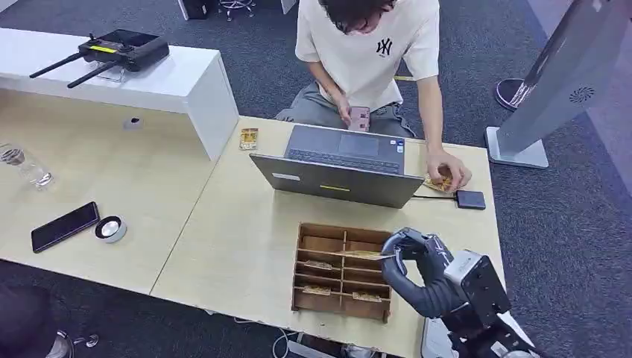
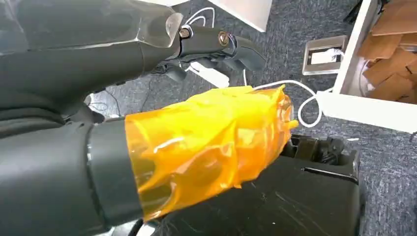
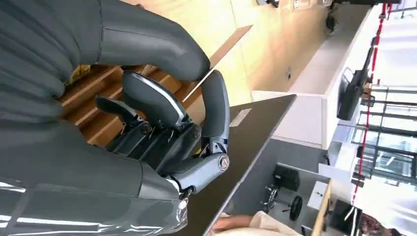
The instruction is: Pass the card to the sensor for recognition and then transmit it.
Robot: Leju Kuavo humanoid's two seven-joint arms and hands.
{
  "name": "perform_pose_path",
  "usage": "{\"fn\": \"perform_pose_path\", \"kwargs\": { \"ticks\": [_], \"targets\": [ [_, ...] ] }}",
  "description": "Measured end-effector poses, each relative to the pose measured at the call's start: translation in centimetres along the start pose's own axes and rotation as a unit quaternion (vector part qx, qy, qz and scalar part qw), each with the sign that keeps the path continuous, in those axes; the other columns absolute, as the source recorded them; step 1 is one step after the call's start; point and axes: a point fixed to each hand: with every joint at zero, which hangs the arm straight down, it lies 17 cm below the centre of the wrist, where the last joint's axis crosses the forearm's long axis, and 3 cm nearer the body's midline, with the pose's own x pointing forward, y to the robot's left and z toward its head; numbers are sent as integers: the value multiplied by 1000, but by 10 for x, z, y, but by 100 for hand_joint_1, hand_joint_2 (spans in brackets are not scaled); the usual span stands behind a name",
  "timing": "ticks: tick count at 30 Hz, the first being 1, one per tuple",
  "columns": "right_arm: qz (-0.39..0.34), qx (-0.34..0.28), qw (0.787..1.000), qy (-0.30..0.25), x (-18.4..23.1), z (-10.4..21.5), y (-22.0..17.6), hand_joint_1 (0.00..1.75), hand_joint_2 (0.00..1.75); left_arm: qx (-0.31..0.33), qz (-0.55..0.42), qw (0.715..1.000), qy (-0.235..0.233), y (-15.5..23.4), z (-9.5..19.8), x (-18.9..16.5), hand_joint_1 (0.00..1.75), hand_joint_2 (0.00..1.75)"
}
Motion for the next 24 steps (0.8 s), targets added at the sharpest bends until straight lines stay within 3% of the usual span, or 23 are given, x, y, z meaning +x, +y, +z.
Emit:
{"fn": "perform_pose_path", "kwargs": {
  "ticks": [15,20,24],
  "targets": [
    [30,10,995,-91,81,-49,7,175,175,3,-40,999,-25,5,-1,9,0,0],
    [53,14,993,-102,105,-72,9,175,175,3,-70,996,-47,8,-2,16,0,0],
    [69,11,993,-91,101,-88,4,175,175,3,-88,994,-62,3,-2,17,0,0]
  ]
}}
